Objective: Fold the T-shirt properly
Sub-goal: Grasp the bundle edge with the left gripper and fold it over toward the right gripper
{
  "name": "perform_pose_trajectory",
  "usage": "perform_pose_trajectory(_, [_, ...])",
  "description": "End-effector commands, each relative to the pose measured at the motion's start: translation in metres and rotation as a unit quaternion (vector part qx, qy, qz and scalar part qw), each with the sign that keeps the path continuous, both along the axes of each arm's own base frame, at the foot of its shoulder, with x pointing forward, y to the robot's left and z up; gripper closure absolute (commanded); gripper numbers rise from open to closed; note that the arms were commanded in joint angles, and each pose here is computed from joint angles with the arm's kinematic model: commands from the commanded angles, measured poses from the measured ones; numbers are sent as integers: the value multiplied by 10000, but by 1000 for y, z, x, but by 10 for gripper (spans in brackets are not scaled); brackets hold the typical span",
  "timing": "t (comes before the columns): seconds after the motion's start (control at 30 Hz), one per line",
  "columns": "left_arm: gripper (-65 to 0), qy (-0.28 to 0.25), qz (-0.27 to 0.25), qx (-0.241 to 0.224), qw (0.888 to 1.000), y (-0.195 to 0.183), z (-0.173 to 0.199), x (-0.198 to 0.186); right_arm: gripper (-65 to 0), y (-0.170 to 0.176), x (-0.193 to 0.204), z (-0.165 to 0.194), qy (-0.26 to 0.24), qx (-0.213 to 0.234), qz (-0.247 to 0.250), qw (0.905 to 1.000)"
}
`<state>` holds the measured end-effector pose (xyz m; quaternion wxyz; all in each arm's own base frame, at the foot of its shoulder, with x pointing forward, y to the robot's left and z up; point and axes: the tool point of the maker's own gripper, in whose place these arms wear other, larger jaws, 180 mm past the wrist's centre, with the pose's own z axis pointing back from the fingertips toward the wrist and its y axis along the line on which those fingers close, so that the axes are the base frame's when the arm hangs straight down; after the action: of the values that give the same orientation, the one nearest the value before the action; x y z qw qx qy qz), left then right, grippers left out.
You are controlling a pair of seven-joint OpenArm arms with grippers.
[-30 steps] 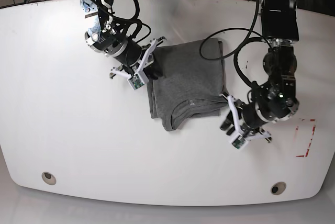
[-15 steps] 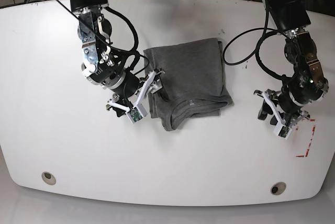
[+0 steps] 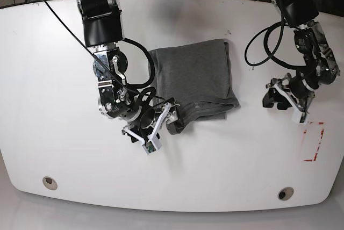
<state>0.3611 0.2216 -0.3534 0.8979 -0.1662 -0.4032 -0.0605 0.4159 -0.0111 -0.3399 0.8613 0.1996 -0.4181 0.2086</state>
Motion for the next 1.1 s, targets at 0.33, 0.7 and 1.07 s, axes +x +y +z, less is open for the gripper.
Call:
perform_pose_trajectory(0.33, [-310,-145,-256,-1053,9940,-63,1,40,-488,3,18,-9,-64,384,-176,9991])
perform_pose_trajectory(0.7, [-308,17,-605,-1194,9910,-102,-9,33,-488,3,18,-10,-57,383,-177,9991])
perform_pose_trajectory(1.07, [-307,184,-645,-1243,9900,-107,-23,20,-487,4,16,-12,-33,380,-170,9991])
